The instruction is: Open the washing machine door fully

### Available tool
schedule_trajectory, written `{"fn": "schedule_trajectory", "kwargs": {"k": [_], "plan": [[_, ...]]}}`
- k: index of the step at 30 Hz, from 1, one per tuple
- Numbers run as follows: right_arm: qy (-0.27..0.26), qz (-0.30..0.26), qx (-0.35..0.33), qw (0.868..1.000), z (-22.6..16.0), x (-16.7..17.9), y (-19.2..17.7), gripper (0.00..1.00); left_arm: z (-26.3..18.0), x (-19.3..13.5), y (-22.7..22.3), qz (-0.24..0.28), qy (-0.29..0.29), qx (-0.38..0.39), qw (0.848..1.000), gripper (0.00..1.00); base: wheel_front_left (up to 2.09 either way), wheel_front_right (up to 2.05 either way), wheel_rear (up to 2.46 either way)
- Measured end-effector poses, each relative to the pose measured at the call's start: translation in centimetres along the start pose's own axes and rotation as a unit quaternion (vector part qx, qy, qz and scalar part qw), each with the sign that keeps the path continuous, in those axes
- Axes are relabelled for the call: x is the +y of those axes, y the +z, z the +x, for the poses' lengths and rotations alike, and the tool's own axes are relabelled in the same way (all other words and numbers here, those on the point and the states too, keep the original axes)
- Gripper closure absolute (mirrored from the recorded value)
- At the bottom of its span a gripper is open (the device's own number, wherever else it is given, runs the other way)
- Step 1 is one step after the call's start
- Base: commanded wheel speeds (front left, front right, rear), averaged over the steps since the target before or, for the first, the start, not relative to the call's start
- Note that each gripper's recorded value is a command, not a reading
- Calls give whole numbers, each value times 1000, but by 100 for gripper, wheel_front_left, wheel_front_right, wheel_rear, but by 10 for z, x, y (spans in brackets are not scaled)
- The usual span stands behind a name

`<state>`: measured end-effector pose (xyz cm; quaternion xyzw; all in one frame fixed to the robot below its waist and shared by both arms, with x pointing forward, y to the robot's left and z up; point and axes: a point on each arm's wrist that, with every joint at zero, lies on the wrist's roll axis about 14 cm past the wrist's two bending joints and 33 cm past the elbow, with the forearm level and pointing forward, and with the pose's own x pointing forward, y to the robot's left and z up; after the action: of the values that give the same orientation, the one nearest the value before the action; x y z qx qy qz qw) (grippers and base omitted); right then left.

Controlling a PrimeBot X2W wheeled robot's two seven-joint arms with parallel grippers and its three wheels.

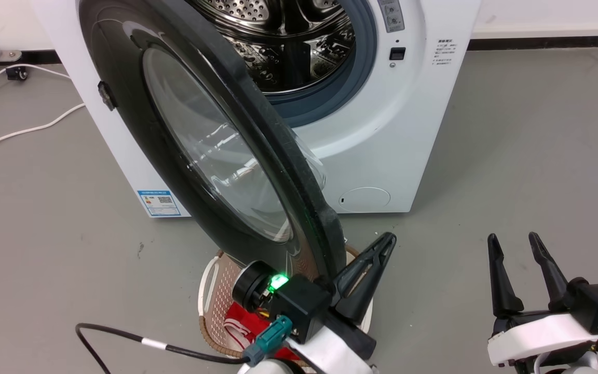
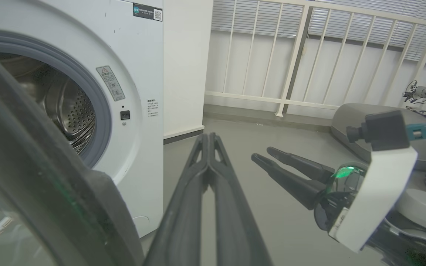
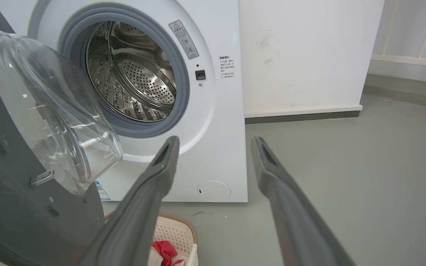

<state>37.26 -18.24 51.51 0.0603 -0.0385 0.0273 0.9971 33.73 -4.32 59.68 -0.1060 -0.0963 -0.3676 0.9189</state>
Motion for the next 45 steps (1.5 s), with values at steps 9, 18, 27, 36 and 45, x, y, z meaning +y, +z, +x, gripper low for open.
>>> {"fn": "schedule_trajectory", "kwargs": {"k": [9,18,27,36,45], "plan": [[-10,1,6,1000,-4,-6,-2,0,15,19,-13,10,25,10,1000,100,0,0,0],[-12,13,12,1000,-5,-6,-7,0,18,39,-25,17,59,20,998,100,0,0,0],[-10,17,13,1000,-6,-5,-8,0,19,45,-31,11,70,22,997,100,0,0,0],[-10,22,10,1000,-8,-4,-5,0,12,48,-31,13,83,23,996,100,0,0,0],[5,25,7,1000,-5,6,-3,0,-21,57,-31,18,121,36,992,100,0,0,0]]}}
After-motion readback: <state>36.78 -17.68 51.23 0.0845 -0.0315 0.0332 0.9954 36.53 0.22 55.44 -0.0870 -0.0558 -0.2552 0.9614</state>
